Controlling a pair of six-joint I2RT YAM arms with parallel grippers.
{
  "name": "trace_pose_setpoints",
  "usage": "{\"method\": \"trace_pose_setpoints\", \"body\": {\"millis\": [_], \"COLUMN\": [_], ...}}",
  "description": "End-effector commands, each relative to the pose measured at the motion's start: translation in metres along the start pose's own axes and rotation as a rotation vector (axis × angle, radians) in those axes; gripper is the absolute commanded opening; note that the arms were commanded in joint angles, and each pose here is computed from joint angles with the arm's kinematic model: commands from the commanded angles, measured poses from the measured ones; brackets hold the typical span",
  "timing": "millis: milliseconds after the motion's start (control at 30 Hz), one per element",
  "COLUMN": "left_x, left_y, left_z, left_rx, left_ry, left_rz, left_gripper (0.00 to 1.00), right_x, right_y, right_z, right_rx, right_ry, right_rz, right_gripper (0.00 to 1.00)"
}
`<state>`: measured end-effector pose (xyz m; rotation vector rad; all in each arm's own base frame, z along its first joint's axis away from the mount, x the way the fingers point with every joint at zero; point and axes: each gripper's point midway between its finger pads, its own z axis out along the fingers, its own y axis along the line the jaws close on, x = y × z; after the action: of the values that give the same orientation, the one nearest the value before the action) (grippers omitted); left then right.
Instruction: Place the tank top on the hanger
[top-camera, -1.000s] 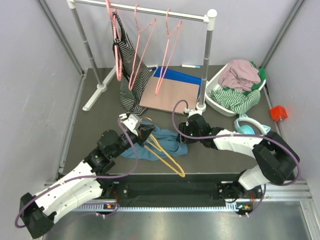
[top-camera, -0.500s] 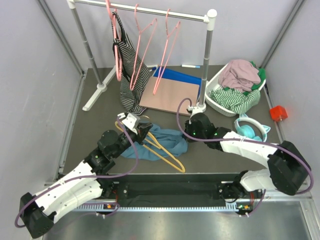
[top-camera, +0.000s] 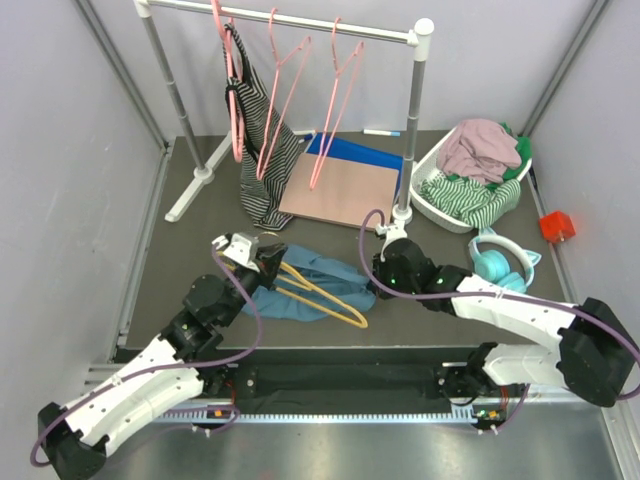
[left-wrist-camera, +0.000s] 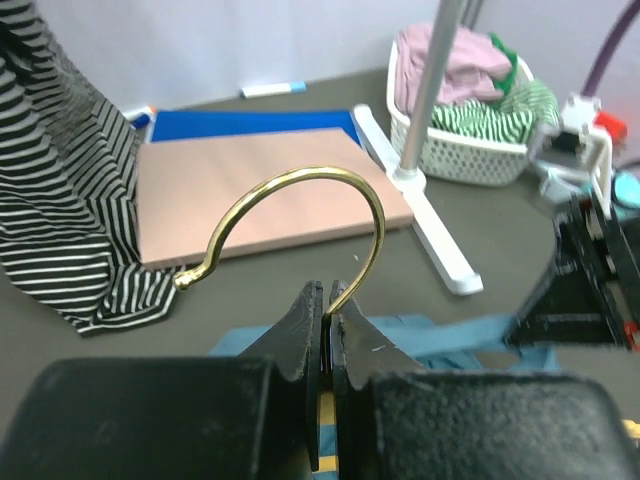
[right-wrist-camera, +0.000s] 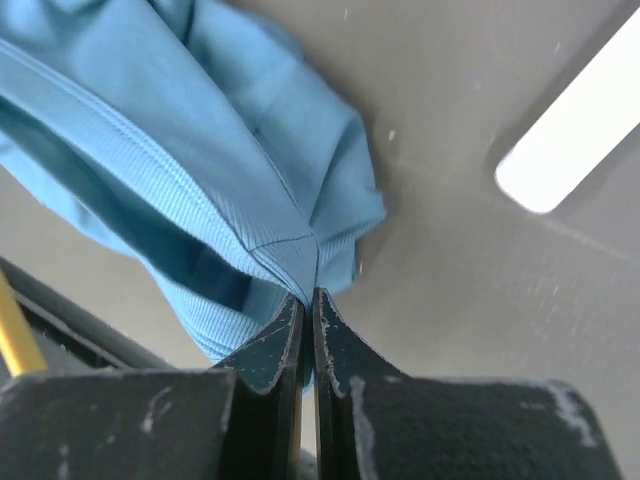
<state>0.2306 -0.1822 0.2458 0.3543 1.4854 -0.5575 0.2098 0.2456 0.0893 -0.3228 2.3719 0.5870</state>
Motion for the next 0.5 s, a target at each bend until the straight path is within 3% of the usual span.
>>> {"method": "trace_pose_setpoints", "body": {"millis": [0,467], "left_x": [-0.027,-0.026], "left_y": [0.014,0.028], "left_z": [-0.007,-0.011], "left_rx": [-0.076,-0.152], "left_ry": [-0.129,-0.148], "left_rz": [-0.040,-0.030], "left_gripper": [0.00,0.00], "right_x": [0.009,0.033], "right_y": [0.009,0.041], "right_z": [-0.013,-0.046], "right_rx": [-0.023,-0.132], "right_ry": [0.006,0.061], "right_rz": [0.007,0.026], "right_gripper": [0.00,0.00]}}
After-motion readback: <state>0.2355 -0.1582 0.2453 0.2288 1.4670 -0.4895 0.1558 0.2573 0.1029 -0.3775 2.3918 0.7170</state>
